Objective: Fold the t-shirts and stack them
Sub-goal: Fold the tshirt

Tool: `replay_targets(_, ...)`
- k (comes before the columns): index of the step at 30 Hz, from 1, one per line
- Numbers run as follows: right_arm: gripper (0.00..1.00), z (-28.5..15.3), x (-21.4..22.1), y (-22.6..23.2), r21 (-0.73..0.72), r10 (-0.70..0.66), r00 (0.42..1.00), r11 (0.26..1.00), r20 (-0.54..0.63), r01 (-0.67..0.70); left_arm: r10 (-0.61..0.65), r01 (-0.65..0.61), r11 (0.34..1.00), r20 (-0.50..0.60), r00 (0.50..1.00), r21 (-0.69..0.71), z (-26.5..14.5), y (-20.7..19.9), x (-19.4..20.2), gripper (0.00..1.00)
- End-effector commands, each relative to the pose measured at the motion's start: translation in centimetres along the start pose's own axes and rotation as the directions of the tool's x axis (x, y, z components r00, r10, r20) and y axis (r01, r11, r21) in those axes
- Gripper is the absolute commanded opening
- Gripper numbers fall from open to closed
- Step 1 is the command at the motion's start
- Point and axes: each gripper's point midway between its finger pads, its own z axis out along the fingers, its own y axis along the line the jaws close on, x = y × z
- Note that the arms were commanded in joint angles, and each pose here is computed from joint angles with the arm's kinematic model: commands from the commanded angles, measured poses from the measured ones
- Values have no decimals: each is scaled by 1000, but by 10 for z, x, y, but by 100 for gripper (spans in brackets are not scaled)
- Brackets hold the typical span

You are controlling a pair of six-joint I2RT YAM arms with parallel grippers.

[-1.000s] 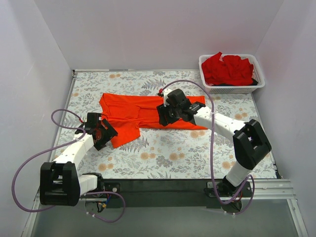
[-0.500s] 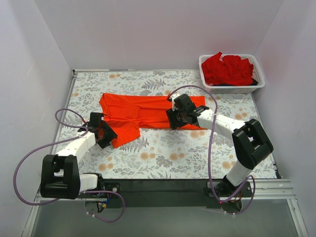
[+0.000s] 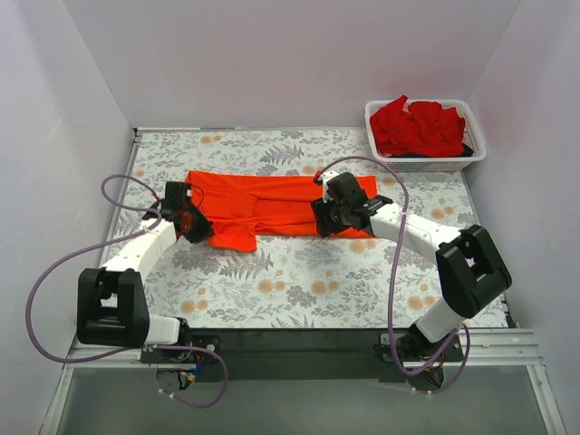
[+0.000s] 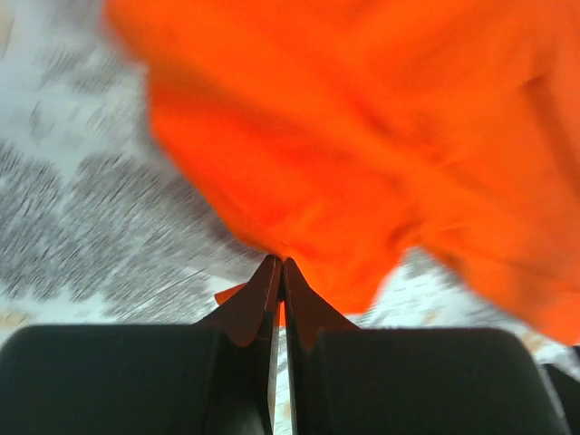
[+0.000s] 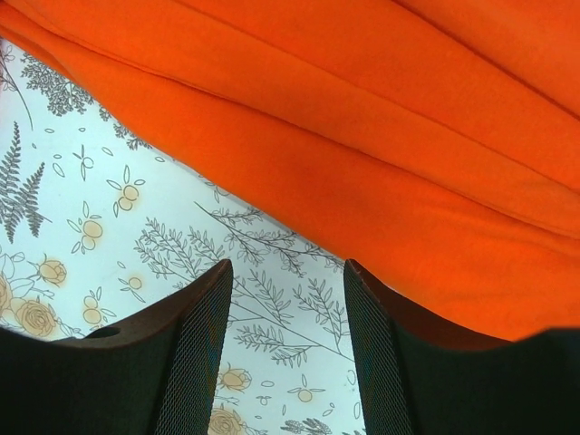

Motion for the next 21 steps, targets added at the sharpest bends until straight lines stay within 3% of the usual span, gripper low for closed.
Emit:
replay_targets(1, 58, -13, -11, -7, 15, -8, 998, 1000, 62, 7, 16, -28, 991, 94, 995, 128, -19, -60, -50, 0)
replay_targets(10, 58, -28, -13, -27, 47, 24, 995, 999, 96, -28, 35, -70, 974, 160, 987, 216, -4, -136, -120, 0)
replay_targets(21, 58, -28, -9, -43, 74, 48, 995, 996, 90, -55, 73, -109, 959, 145, 987, 262, 38, -170, -144, 0)
